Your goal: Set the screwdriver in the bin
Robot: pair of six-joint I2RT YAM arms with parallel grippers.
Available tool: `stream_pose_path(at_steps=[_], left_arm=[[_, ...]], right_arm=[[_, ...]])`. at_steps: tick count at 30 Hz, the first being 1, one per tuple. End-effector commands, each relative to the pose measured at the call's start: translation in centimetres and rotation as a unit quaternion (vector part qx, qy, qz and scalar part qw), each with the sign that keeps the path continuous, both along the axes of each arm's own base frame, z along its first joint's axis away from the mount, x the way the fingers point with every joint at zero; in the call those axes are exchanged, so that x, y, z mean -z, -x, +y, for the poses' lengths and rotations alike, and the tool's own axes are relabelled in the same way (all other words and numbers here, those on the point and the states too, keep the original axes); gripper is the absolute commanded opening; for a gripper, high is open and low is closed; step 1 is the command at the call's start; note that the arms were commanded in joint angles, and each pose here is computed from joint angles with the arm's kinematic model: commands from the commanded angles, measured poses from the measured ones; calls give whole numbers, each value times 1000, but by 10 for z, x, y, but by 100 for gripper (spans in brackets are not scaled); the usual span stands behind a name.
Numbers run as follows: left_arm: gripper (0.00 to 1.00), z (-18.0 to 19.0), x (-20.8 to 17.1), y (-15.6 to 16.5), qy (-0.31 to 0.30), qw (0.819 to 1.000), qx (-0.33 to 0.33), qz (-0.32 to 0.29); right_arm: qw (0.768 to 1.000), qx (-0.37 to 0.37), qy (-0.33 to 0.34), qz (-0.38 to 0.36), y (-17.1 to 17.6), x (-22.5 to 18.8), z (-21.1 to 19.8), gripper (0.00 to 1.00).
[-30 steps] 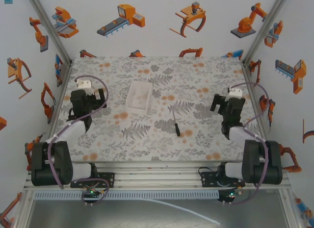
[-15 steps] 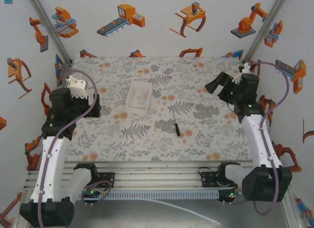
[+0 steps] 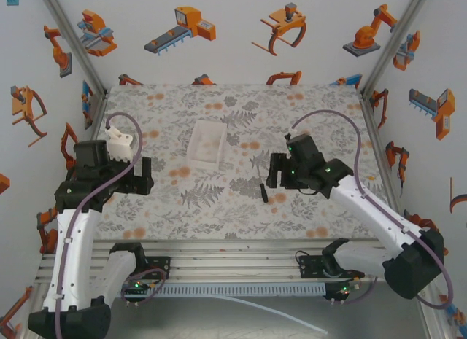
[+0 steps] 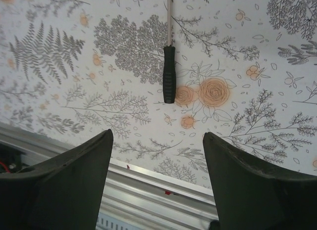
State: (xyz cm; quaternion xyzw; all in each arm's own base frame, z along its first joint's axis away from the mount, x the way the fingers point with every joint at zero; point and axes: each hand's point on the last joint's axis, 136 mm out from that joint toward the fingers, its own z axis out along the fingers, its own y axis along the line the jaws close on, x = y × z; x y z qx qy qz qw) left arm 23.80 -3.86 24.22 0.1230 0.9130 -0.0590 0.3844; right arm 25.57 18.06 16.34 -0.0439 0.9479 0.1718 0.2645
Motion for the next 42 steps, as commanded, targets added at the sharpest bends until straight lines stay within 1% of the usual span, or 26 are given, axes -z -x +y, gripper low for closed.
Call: stream_pose_path(at_steps=[1,5,7,10,13,17,22,25,32,37,42], left_arm=[[97,-9,0,9,2,999,34,7],[97,-16,2,13,10,998,57,24],[97,-18,4,14,15,998,58,32],[97,-20,11,16,20,997,59,44],[97,-25,17,18,28,996,68,54],[97,-29,12,17,38,996,71,50],[97,-30,7,14,43,996,67,46],[97,-31,6,12,45,996,65,44],[97,-33,5,11,52,996,63,39],[97,-34,6,10,59,996,60,41],[97,-33,5,10,59,996,59,38]], right_arm=[[997,13,77,24,7,35,-9,68],[994,1,108,27,5,53,3,67],[994,-2,105,29,2,60,9,65],[995,-19,91,38,-1,71,25,56],[994,-24,98,42,-5,78,32,54],[993,-25,109,49,-10,91,38,54],[991,-17,121,49,-15,102,39,54],[990,-13,132,48,-19,106,38,51],[988,0,149,46,-26,114,36,50],[988,8,145,47,-29,119,39,44],[988,10,147,52,-27,124,37,42]])
